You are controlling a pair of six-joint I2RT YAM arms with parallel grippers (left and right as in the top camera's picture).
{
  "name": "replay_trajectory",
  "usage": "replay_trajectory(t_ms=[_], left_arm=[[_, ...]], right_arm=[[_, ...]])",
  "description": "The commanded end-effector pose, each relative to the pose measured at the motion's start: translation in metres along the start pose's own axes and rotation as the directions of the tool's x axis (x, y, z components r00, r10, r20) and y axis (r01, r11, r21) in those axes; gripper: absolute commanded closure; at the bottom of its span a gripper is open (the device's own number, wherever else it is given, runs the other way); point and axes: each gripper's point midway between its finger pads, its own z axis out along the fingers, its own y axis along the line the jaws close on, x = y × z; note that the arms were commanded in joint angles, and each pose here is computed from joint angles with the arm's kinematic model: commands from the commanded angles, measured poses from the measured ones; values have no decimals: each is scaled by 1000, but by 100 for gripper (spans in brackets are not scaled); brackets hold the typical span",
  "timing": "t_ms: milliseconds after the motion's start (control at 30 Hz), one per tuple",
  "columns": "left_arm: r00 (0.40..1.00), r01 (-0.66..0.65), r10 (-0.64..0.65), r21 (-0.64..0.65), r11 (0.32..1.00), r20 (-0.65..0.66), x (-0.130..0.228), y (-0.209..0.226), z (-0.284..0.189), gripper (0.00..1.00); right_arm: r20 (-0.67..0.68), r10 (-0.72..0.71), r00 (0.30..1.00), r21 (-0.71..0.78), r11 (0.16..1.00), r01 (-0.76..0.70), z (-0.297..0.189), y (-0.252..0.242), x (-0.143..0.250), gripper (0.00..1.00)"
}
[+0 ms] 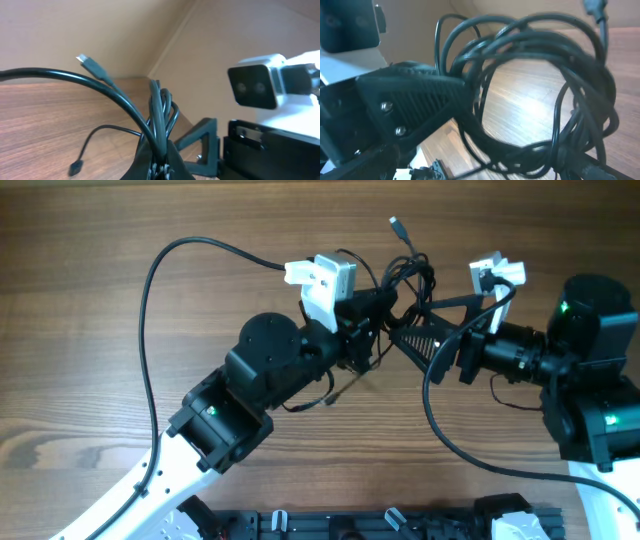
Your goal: Untangle cables
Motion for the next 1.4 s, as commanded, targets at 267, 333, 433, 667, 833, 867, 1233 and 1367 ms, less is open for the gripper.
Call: replay_trajectory(t_ms=[267,333,433,667,833,867,1233,1367], left_arm=[[1000,-6,11,165,986,-29,0,-31,-2,96],[1000,-12,14,174,985,-13,-4,-33,-2,96],[1000,-14,16,179,984,-5,-6,-34,-3,96],[999,-24,19,197,980,26,-15,-40,-9,96],[999,-27,21,211,977,30,-17,-44,-13,96],[999,-28,21,212,977,33,-17,-45,-14,96],[997,-52,42,162,985,64,-22,-36,-12,96],[997,-48,39,136,990,71,-23,-31,-11,96]], right_arm=[[3,13,1000,-9,1000,-13,8,-5,-10,0],[-2,19,1000,-7,1000,-19,9,-7,-9,1],[8,24,1000,36,999,-24,9,-15,-10,0],[17,39,999,70,997,-40,9,-21,-11,0],[20,50,999,73,996,-51,9,-21,-12,0],[20,50,999,73,996,-51,9,-21,-12,1],[-41,20,999,-193,981,-27,6,26,-6,0],[-44,-28,999,-283,959,15,2,42,-6,1]])
